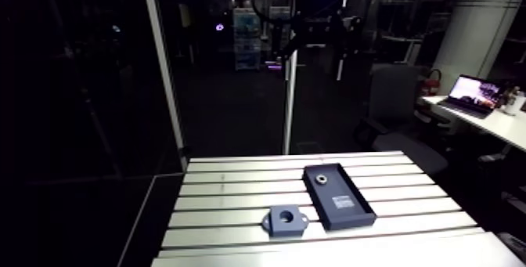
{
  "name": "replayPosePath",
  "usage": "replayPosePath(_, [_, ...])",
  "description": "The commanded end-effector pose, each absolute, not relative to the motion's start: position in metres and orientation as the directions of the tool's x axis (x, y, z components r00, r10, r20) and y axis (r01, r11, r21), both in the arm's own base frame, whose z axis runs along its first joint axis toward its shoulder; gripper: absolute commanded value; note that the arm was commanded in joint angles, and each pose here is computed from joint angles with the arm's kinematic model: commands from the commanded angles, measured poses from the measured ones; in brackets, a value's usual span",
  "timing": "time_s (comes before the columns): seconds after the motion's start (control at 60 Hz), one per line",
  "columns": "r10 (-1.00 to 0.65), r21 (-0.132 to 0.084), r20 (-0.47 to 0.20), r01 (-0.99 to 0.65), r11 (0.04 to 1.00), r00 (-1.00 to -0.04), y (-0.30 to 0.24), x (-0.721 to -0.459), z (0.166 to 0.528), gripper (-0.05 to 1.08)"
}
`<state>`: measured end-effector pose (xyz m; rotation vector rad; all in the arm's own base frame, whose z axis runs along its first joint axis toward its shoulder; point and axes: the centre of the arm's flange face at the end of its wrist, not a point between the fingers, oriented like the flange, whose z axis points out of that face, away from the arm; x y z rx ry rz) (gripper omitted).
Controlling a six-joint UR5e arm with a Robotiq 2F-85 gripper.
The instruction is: Pick up the bearing and press it into the housing until flush.
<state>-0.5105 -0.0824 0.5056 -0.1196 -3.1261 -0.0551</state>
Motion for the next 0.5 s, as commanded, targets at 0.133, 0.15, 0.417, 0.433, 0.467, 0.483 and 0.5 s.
replayPosePath(0.133, [0.04,0.013,-0.006,0.04,0.999,-0.999,-0.0923,-0.5112,0.5047,0.0])
replayPosePath(0.15, [0.04,0.013,-0.006,0.04,0.999,-0.999,-0.0923,-0.5112,0.5047,0.0])
replayPosePath(0.417, [0.039,0.013,-0.007,0.039,0.999,-0.999,-0.0922,-0.5124,0.5033,0.0])
replayPosePath(0.433, [0.039,0.013,-0.007,0.039,0.999,-0.999,-0.0922,-0.5124,0.5033,0.0])
replayPosePath(0.467, [0.04,0.013,-0.007,0.04,0.999,-0.999,-0.0922,-0.5124,0.5033,0.0])
replayPosePath(0.483, [0.04,0.013,-0.007,0.04,0.999,-0.999,-0.0922,-0.5124,0.5033,0.0])
replayPosePath(0.5, [0.041,0.013,-0.006,0.041,0.999,-0.999,-0.0916,-0.5126,0.5034,0.0])
